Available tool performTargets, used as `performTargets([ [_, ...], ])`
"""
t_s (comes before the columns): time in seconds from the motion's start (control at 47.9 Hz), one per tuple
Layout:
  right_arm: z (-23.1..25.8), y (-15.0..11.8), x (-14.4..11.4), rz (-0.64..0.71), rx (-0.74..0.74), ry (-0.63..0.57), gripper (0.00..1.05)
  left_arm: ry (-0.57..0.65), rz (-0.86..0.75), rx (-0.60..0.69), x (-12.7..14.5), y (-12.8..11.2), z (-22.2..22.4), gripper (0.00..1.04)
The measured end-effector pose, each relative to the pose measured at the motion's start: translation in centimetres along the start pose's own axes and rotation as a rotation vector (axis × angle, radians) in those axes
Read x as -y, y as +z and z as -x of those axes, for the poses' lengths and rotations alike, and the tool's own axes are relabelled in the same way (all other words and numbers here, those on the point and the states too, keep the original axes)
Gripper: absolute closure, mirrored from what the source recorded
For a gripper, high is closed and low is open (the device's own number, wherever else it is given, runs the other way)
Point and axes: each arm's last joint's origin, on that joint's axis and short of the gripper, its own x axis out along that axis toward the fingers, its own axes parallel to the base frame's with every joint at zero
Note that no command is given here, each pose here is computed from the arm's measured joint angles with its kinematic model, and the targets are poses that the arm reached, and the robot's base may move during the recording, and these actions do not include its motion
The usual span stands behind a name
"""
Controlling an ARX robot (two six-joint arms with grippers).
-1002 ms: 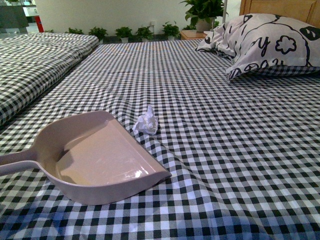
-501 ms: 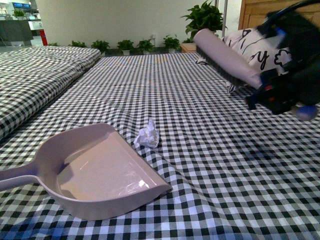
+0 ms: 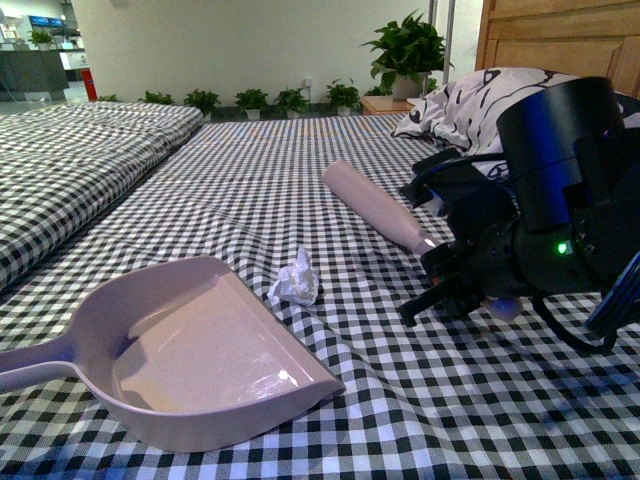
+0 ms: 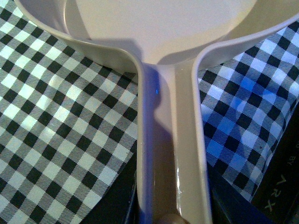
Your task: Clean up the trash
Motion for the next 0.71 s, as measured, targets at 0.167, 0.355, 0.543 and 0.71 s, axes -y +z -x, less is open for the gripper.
performTargets([
  [0.167,-0.3,-2.5,-2.4,0.023,-0.062,0.059,0.85,0.000,0.000,0.000,0.0,0.0,0.0,0.78],
  [0.355,2.1,-3.4,-4.0,0.028,-0.099,0.249,0.85,0.000,0.000,0.000,0.0,0.0,0.0,0.78],
  [0.543,6.2,-3.1,-4.5,-0.049,-0.117,0.546,0.85,0.000,0.000,0.000,0.0,0.0,0.0,0.78],
  [0.71,11.6,0.0,-2.4,-0.139,-0.019,0.795,0.85,0.000,0.000,0.000,0.0,0.0,0.0,0.78],
])
